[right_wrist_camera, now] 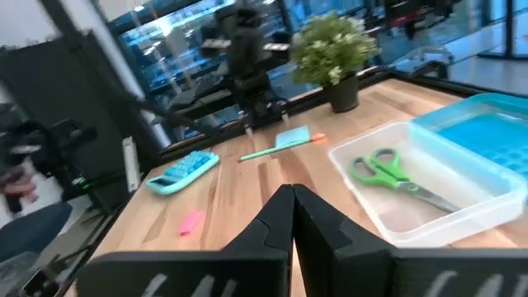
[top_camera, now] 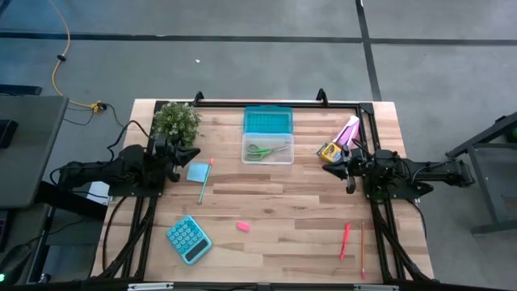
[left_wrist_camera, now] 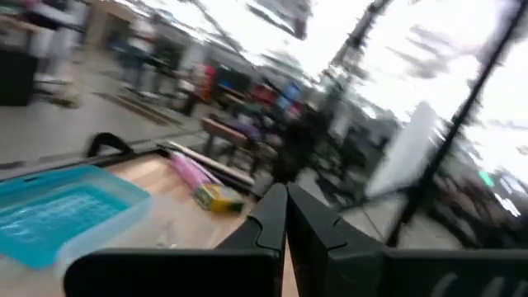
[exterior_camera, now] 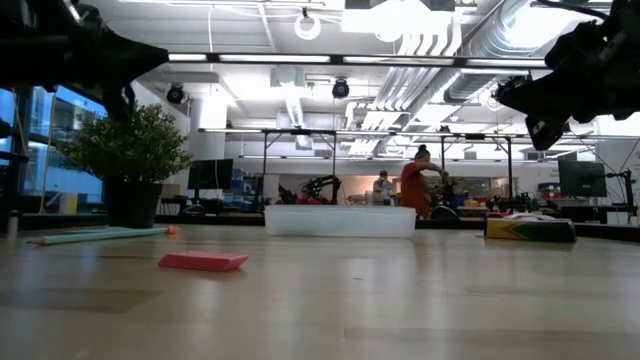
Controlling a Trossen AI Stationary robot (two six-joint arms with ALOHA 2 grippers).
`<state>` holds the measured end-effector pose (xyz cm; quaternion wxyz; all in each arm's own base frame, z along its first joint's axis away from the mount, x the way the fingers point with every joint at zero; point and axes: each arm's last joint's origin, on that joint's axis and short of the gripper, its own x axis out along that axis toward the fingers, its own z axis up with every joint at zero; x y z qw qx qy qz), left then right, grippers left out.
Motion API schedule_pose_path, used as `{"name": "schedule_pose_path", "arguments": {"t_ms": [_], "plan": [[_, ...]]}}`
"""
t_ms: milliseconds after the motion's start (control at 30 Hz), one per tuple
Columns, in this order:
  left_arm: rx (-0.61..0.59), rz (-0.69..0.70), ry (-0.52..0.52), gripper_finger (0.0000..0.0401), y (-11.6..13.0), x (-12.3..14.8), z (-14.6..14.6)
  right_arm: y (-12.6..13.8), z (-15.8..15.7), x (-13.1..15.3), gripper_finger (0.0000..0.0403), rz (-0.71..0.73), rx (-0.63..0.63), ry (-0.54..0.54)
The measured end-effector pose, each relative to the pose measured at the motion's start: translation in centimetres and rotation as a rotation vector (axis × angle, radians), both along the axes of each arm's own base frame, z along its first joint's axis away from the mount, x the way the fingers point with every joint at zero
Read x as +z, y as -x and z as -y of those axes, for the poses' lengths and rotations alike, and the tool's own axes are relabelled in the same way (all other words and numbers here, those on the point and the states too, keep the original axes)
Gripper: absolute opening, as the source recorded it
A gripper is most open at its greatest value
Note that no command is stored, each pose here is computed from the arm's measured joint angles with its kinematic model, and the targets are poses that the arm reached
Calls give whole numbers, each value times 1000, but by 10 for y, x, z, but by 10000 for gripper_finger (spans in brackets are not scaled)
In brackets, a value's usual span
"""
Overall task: Pack school essentials
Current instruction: Put the crayon box into the supply box
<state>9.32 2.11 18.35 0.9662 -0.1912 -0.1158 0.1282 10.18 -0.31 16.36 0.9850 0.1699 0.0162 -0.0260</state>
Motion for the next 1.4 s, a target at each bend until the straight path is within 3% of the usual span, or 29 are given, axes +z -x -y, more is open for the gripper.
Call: {"name": "schedule_pose_path", "arguments": {"t_ms": [100,233,433,600,800,933,1133,1267,1400], "plan": [[-83,-11,-73,0,-1,1,3,0,2,3,0,36,-66,-66],[-114,-2,-92,0,-1,2,4,1,5,13,0,156,-158,-153],[-114,0,-94,0,-1,2,4,7,7,45,0,421,-254,28],[-108,4,-84,0,0,2,4,8,10,90,0,430,-353,99],[-109,5,-83,0,0,2,4,-3,17,147,0,298,-509,114],[-114,11,-58,0,0,2,4,-14,21,179,0,193,-540,137],[-114,11,-59,0,0,2,4,-32,27,197,6,-29,-548,168],[-114,12,-59,0,0,2,4,-39,33,195,26,-189,-588,48],[-113,12,-59,0,0,2,4,-45,48,189,77,-478,-706,-108]]}}
